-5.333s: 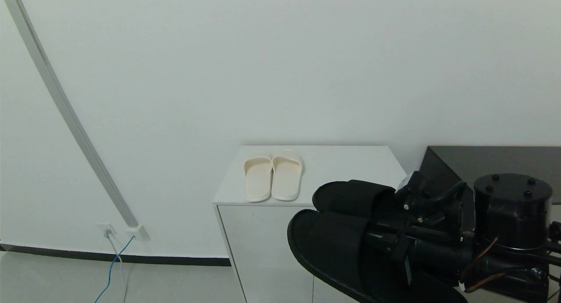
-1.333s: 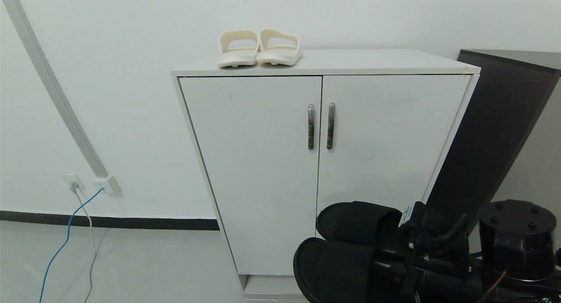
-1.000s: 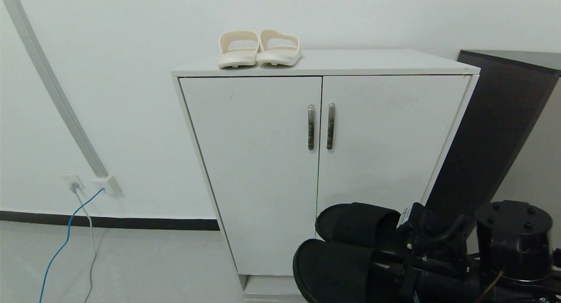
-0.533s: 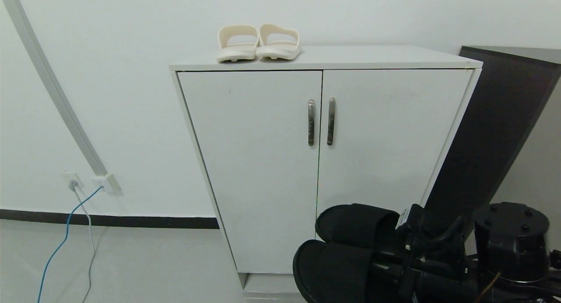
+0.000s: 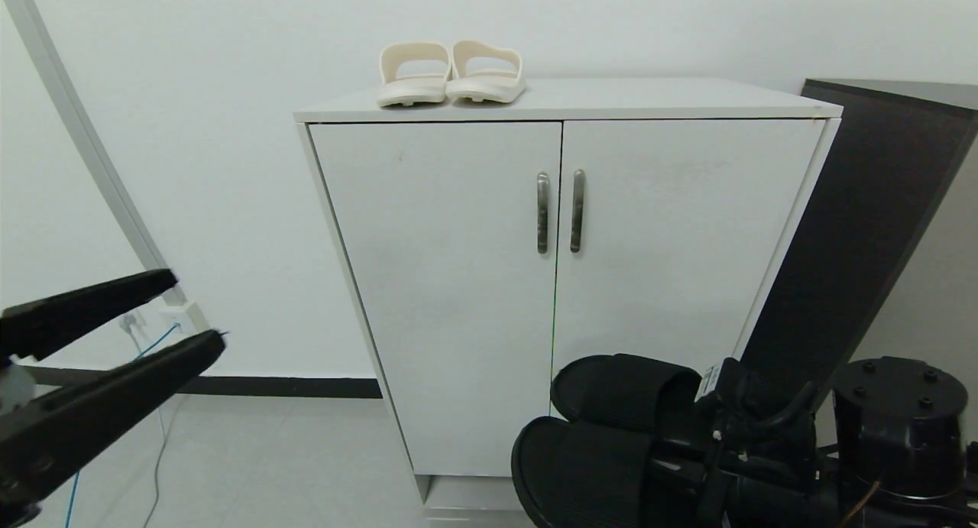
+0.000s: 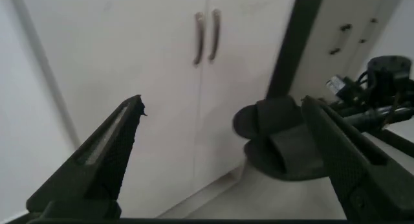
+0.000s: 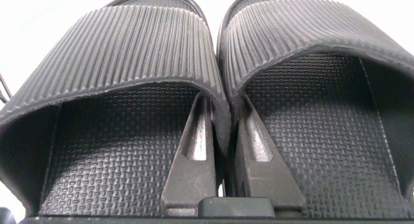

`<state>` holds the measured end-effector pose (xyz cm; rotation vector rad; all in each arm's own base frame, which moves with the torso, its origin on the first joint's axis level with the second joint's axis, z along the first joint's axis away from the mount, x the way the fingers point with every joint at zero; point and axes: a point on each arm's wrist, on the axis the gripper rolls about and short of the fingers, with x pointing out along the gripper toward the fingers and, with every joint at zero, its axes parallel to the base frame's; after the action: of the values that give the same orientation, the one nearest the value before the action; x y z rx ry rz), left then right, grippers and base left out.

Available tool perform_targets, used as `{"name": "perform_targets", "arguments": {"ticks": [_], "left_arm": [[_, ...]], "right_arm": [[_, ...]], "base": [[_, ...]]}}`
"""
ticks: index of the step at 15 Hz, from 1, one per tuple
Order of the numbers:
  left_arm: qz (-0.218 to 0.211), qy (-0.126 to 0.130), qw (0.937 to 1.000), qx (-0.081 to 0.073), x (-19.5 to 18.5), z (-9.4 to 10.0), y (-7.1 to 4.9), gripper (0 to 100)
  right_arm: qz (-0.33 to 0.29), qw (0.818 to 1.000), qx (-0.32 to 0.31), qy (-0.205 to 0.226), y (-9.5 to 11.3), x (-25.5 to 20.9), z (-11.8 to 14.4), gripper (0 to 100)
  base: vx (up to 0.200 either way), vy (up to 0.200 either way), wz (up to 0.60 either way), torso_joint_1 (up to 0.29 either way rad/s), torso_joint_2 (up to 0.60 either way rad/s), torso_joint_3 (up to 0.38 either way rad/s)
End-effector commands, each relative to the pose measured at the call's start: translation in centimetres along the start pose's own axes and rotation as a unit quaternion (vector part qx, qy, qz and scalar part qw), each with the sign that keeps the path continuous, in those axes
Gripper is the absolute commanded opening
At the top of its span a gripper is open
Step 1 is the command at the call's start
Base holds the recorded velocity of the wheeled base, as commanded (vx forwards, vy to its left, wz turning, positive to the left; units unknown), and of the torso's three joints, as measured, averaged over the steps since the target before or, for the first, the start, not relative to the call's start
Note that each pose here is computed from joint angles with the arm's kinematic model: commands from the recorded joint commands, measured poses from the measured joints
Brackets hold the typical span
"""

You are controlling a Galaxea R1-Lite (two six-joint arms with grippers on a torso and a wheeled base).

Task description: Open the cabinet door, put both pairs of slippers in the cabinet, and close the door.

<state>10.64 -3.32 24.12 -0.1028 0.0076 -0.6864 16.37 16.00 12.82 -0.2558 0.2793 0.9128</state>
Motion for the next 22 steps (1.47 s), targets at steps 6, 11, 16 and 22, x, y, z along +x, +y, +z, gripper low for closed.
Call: {"name": "perform_targets", "arguments": {"ticks": [6, 11, 16, 22], "left_arm": [[-0.143, 0.051, 0.9882, -0.023, 13.3, 2.2, -0.9, 100], [-0.189, 0.064, 0.9796, -0.027, 20.4, 1.8, -2.4, 100], [-0.215, 0.065, 0.9715, -0.076, 25.5, 1.8, -3.0, 100], [-0.226, 0.071, 0.9638, -0.122, 29.4, 1.0, -1.3, 100]], "right_arm": [[0.001, 1.0, 0.0, -0.001, 0.0, 0.1, 0.0, 0], [0.001, 1.0, -0.001, 0.0, 0.0, 0.1, 0.0, 0], [0.002, 1.0, -0.001, 0.001, 0.0, 0.1, 0.0, 0], [0.002, 1.0, 0.001, 0.005, 0.0, 0.2, -0.2, 0]], "base": [[0.0, 0.0, 0.0, 0.0, 0.0, 0.0], [0.0, 0.0, 0.0, 0.0, 0.0, 0.0], [0.0, 0.0, 0.0, 0.0, 0.0, 0.0], [0.0, 0.0, 0.0, 0.0, 0.0, 0.0]]}}
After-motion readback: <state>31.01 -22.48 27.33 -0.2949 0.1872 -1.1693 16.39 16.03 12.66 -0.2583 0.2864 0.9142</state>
